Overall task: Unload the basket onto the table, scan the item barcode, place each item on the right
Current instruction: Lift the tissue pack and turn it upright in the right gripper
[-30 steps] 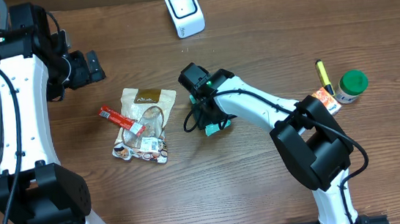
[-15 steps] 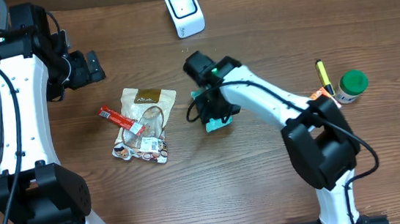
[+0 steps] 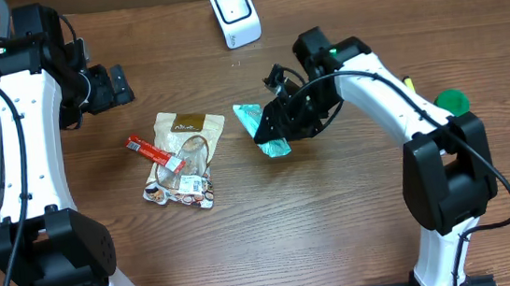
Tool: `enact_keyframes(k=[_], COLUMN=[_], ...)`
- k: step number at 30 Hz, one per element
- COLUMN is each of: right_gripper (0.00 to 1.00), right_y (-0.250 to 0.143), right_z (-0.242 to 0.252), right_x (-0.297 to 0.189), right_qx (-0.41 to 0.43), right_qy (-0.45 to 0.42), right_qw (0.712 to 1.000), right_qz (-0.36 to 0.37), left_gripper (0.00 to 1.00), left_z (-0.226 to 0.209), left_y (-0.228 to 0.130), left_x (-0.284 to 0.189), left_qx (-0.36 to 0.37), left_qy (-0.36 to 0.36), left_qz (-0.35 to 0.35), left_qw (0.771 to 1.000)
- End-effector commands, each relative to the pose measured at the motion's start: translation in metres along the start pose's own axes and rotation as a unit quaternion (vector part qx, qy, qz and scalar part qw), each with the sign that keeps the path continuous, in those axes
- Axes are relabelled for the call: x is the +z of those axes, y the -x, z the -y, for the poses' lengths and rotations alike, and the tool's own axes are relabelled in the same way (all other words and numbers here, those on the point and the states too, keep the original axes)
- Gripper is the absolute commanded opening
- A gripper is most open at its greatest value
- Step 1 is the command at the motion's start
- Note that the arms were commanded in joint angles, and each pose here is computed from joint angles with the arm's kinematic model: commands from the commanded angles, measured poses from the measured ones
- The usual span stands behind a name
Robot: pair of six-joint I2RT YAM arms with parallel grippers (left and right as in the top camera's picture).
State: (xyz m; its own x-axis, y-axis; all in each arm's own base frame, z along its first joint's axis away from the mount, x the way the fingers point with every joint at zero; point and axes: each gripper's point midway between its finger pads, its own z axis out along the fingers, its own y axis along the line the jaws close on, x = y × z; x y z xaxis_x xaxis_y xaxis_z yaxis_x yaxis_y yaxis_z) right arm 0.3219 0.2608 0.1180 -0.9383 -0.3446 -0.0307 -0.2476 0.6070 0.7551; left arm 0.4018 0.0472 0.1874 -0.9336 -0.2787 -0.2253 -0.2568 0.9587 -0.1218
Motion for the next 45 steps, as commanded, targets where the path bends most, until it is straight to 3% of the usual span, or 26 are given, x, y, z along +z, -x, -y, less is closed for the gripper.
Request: enact_keyframes(k=[1,14,45], right_gripper=[0.58,0.57,0.58], right_y=[0.006,0.006,0.004], right_z=[-0.058,-0.059,-0.120], right_x=[-0.026,-0.029,-0.064], right_qx=[-0.089,-0.088,-0.101], right_qy=[0.130,0.137,0.337], right_qw=[0.987,0.986,0.935], right_qz=[0.033,0.036,0.048], left_gripper=[1.00,1.00,1.00], left_z=[0.004,0.004,0.004], left_y=[-0.001,-0.001,-0.001], left_x=[-0.001,-0.001,-0.001], left_qx=[0.009,0.009,0.009], left_qy=[-0.004,-0.004,-0.004], left_qz=[0.001,0.001,0.001], left_qw=[1.000,1.000,1.000])
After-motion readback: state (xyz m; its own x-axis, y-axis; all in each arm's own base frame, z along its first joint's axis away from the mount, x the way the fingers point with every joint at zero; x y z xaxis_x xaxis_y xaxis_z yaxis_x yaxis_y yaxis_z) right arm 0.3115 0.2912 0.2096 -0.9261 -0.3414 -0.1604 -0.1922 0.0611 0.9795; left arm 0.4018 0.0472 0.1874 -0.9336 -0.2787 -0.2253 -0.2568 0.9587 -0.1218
